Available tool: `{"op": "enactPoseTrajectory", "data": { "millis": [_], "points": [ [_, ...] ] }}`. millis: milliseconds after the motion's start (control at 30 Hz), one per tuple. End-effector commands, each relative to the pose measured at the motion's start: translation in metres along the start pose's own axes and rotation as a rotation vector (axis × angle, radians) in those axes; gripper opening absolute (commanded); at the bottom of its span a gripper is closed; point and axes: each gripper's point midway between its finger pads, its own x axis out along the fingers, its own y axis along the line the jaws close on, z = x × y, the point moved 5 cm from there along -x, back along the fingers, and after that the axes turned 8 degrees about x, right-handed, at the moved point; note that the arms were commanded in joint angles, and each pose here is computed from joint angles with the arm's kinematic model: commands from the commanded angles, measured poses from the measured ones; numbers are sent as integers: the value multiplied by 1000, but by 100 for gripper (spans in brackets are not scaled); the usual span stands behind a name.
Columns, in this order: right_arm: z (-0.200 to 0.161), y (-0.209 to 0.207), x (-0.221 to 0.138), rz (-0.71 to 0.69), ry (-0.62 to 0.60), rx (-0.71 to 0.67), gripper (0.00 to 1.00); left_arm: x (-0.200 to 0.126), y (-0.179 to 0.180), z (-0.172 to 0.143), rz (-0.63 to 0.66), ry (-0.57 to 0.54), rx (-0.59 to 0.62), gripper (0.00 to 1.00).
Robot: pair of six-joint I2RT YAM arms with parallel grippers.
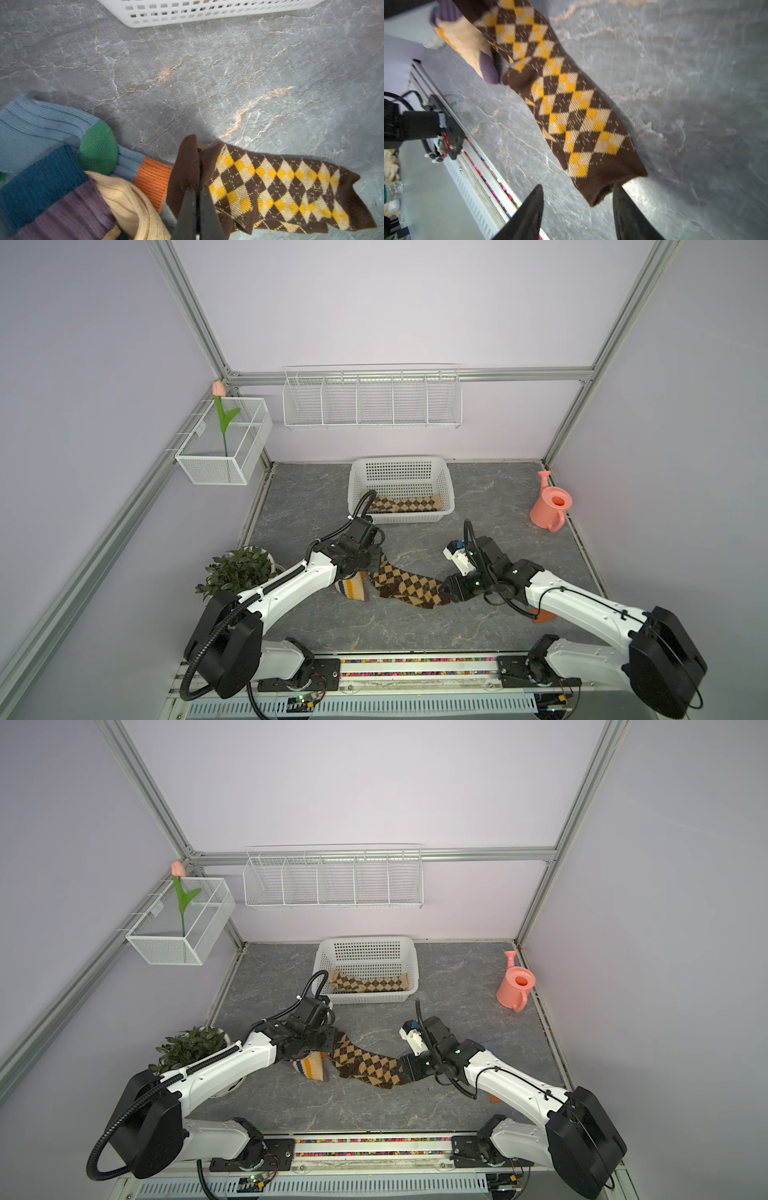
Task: Place the socks together as a pair
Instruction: Pick up a pair of socks from the center of the board.
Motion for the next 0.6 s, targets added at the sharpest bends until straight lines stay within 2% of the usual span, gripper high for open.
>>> {"op": "enactPoseTrajectory", "data": {
  "millis": [0,267,567],
  "points": [
    [-18,-15,0,-87,30,46,55,0,4,-1,24,-10,-28,0],
    [-28,-18,8,-37,20,115,55,1,3,-2,7,-12,-30,0],
    [-7,-15,24,14,-33,151,58,-8,0,-3,-30,-48,-32,0]
  ]
}}
